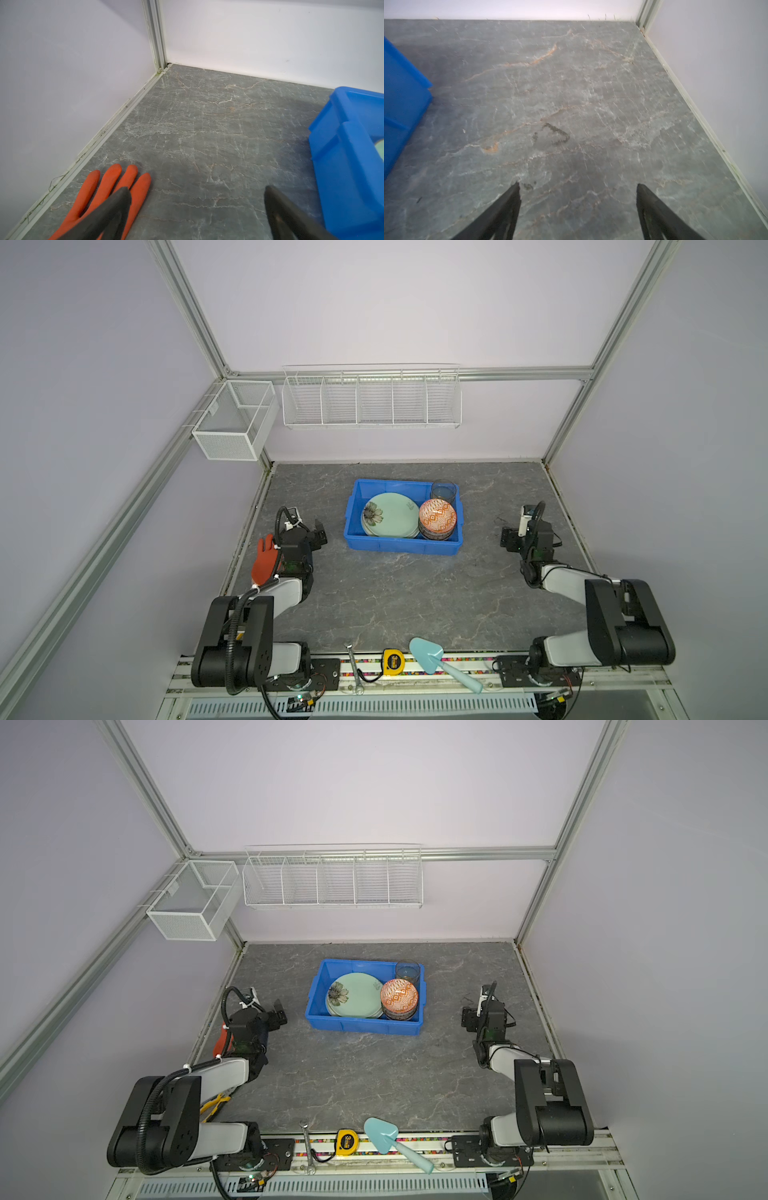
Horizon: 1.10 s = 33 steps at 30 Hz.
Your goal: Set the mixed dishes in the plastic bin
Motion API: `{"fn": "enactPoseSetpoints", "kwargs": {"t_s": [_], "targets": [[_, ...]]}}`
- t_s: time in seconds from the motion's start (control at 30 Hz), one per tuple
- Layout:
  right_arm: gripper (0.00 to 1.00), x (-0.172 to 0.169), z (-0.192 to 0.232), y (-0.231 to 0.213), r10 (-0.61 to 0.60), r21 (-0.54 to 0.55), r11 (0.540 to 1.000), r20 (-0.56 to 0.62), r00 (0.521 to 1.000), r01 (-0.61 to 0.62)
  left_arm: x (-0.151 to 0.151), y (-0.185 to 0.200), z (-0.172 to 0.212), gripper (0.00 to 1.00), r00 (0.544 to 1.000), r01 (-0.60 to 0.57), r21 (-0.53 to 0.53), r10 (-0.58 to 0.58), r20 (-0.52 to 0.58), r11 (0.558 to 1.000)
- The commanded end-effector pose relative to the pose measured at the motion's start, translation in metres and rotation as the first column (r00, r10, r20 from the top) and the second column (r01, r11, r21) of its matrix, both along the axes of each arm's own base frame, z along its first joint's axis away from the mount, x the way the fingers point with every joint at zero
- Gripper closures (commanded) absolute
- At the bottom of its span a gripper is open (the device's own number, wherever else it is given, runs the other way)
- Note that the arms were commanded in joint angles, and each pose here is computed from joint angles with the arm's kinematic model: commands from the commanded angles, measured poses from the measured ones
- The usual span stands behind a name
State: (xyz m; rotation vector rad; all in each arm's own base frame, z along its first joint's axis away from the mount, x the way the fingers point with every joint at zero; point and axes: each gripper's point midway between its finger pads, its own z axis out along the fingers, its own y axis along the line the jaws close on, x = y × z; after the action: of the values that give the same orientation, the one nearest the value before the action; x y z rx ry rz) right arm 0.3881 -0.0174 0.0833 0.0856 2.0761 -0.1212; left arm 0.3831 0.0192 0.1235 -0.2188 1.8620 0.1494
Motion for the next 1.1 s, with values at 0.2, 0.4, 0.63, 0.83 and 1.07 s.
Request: {"fn": "enactPoseSetpoints", "kwargs": {"t_s": [0.2, 0.4, 0.63, 0.83, 1.07], "targets": [[0.11, 0.006, 0.01, 0.01, 0.082, -0.013, 0.997, 0.159, 0.984, -0.081, 0.02, 0.0, -0.007, 0.01, 1.0, 0.008, 0.031, -0.009, 0.019, 0.999], [0.11, 0.007, 0.009, 0.01, 0.082, -0.01, 0.997, 0.147, 0.986, -0.081, 0.02, -0.001, -0.007, 0.01, 0.999, 0.018, 0.036, -0.02, 0.043, 0.999], [0.12, 0.007, 0.009, 0.01, 0.081, -0.012, 0.997, 0.148, 0.986, -0.08, 0.02, -0.001, -0.007, 0.01, 0.999, 0.019, 0.039, -0.021, 0.045, 0.999], [0.11, 0.007, 0.009, 0.01, 0.082, -0.013, 0.997, 0.148, 0.986, -0.081, 0.019, -0.002, -0.006, 0.01, 0.998, 0.022, 0.041, -0.024, 0.051, 0.999], [0.12, 0.007, 0.009, 0.01, 0.082, -0.012, 0.997, 0.149, 0.985, -0.081, 0.019, -0.002, -0.006, 0.01, 0.998, 0.023, 0.042, -0.025, 0.051, 0.999]]}}
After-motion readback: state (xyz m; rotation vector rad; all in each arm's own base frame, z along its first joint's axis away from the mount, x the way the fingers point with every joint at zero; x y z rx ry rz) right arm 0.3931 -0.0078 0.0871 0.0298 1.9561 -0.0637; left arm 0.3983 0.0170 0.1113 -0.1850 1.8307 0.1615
